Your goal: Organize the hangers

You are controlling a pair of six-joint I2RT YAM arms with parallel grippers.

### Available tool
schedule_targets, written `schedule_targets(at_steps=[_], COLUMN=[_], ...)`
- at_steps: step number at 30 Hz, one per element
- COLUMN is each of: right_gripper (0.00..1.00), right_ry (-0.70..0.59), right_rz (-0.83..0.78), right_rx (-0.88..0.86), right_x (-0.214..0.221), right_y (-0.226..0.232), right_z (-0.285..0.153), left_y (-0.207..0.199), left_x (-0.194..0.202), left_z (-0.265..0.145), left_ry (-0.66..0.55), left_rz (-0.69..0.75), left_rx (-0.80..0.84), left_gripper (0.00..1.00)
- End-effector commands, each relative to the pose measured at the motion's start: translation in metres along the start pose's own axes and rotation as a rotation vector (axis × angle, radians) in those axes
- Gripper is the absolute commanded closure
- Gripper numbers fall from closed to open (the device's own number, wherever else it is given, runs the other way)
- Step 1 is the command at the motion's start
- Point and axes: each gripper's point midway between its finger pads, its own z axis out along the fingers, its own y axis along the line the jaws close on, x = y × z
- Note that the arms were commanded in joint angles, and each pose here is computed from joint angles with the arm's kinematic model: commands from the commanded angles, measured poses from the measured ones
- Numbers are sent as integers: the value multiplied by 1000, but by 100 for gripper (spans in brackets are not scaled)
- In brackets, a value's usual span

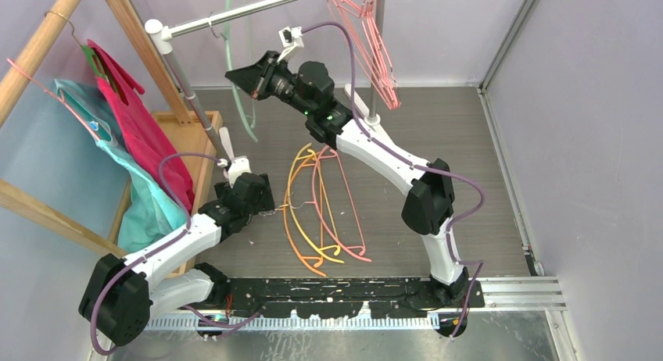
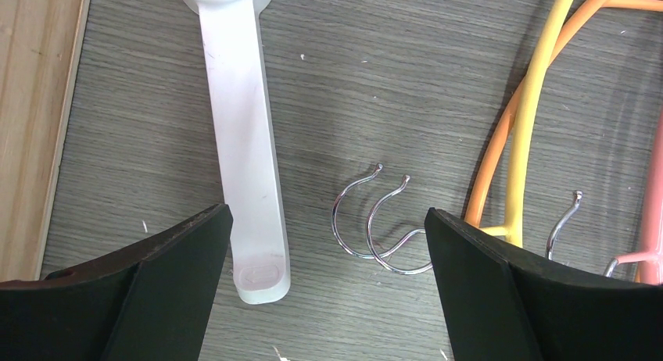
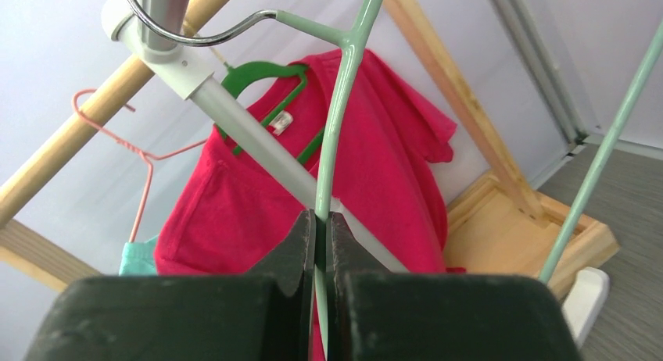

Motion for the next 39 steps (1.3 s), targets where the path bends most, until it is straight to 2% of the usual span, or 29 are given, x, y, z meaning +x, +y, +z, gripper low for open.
schedule_targets(at_steps=[1,8,12,16,25,32,39], right_gripper=[99,98,82,57,31,26,26], right_ry=[32,91,102,72,35,148,367], right_rz=[-34,-21,-47,-107,-251,-340,-416], right_rx=[-102,-75,-65,-3,176,377,583], right_x=[9,36,36,27,14,55,125], right_y=[38,25,25,20,-2,-53,-107], right_z=[6,4,-5,-24,-86,-168,-250], left_y=[-4,-4,-4,-5,-5,-7,-11], left_x=[-19,-19,-19,-21,-18,-18,-19], left_z=[-3,-4,-4,-5,-4,-5,-4], left_ry=[-56,-53,-53,-53,-47,-49,-41], left_rz=[-37,-38,-36,-34,-25,-20,-21], left_rx=[12,13,11,10,16,36,42], left_gripper=[2,2,2,2,2,2,2])
